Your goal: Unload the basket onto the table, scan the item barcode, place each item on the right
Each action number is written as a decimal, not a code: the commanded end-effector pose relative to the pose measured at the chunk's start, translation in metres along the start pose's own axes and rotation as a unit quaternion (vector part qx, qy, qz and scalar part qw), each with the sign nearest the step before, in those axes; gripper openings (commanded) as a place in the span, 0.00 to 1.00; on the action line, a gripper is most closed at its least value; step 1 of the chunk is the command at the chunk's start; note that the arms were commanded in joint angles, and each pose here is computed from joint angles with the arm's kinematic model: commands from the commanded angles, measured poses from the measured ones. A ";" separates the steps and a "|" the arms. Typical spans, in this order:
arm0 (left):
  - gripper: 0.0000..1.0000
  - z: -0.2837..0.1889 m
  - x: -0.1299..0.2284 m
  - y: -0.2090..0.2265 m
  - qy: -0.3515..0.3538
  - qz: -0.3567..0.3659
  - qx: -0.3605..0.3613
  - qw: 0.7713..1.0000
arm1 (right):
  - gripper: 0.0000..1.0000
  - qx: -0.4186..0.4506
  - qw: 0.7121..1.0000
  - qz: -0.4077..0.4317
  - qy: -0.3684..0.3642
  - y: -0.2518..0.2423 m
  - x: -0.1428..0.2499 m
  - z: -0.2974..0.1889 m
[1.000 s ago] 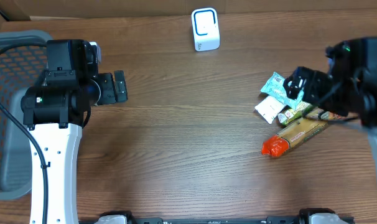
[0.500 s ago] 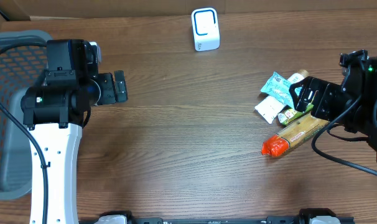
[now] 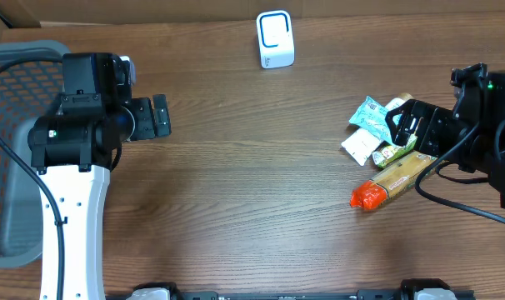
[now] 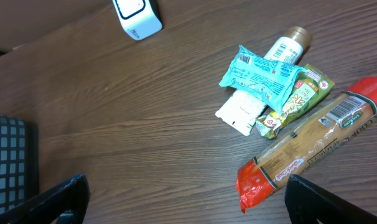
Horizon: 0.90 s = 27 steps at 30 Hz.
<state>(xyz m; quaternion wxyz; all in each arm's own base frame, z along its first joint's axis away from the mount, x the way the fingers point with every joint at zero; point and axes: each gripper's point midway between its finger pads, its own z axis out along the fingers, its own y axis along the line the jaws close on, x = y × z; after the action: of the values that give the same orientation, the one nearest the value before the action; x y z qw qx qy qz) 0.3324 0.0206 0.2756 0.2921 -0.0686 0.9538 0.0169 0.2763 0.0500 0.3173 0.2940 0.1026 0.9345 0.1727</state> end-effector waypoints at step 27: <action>0.99 -0.004 -0.006 0.000 -0.010 0.014 -0.001 1.000 | 1.00 -0.151 0.907 -0.119 -0.376 0.035 -0.008 -0.040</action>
<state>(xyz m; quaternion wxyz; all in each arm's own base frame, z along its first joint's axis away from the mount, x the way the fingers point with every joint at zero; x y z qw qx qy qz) 0.3323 0.0207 0.2757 0.2921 -0.0687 0.9538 0.0171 0.2717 0.0688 0.3727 0.6345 0.0084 0.7403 0.2221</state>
